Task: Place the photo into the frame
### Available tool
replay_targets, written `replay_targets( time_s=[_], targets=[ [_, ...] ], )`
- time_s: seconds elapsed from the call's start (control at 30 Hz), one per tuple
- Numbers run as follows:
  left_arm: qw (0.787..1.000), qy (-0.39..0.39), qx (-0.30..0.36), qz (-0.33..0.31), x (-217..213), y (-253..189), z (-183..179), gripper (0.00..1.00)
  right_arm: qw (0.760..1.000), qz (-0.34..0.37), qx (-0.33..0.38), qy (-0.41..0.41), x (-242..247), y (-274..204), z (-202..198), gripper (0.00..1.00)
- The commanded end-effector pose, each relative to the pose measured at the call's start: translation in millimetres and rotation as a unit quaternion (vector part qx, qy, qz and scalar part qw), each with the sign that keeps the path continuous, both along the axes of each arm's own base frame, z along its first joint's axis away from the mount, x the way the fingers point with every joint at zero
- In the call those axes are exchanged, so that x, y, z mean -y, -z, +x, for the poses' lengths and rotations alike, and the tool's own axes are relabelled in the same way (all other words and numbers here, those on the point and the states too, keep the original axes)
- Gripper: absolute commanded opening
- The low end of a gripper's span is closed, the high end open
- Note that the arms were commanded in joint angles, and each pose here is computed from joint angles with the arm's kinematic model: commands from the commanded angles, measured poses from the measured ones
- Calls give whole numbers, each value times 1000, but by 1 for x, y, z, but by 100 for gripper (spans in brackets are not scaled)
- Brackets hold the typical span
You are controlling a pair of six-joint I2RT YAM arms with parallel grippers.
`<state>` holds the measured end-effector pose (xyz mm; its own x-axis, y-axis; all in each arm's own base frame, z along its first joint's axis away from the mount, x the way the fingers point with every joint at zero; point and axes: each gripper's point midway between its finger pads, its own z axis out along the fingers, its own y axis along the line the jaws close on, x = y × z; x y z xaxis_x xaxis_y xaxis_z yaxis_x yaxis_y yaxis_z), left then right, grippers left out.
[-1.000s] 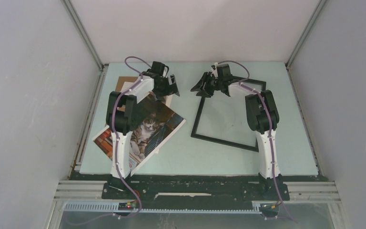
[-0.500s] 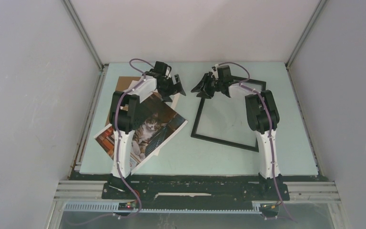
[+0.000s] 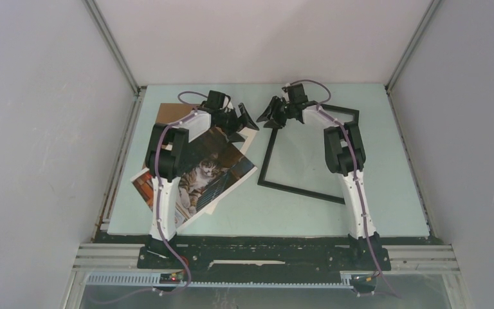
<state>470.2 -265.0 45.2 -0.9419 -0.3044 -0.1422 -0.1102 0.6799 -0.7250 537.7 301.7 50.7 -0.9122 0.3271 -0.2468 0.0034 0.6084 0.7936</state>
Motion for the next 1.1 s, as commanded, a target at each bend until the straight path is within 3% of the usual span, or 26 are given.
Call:
replay_targets(
  time_s=[0.0, 0.3, 0.6, 0.8, 0.93, 1.07],
  targets=[
    [1000, -1, -25, 14, -2, 14, -16, 95, 998, -57, -28, -15, -10, 23, -17, 54],
    [1000, -2, -24, 15, -3, 17, -15, 95, 997, -8, -60, -43, -34, 33, -25, 54],
    [1000, -3, -23, 18, -4, 22, -12, 95, 971, 223, -40, -76, -56, -30, -39, 53],
    [1000, -2, -25, 11, -1, 24, -6, 95, 940, 326, -39, -87, -60, -54, -43, 51],
    [1000, -3, -12, 2, 2, 14, 4, 95, 934, 343, -38, -90, -63, -58, -46, 49],
    [1000, -8, 1, -5, 4, 4, 15, 95, 946, 314, -35, -74, -64, -53, -47, 49]
  ],
)
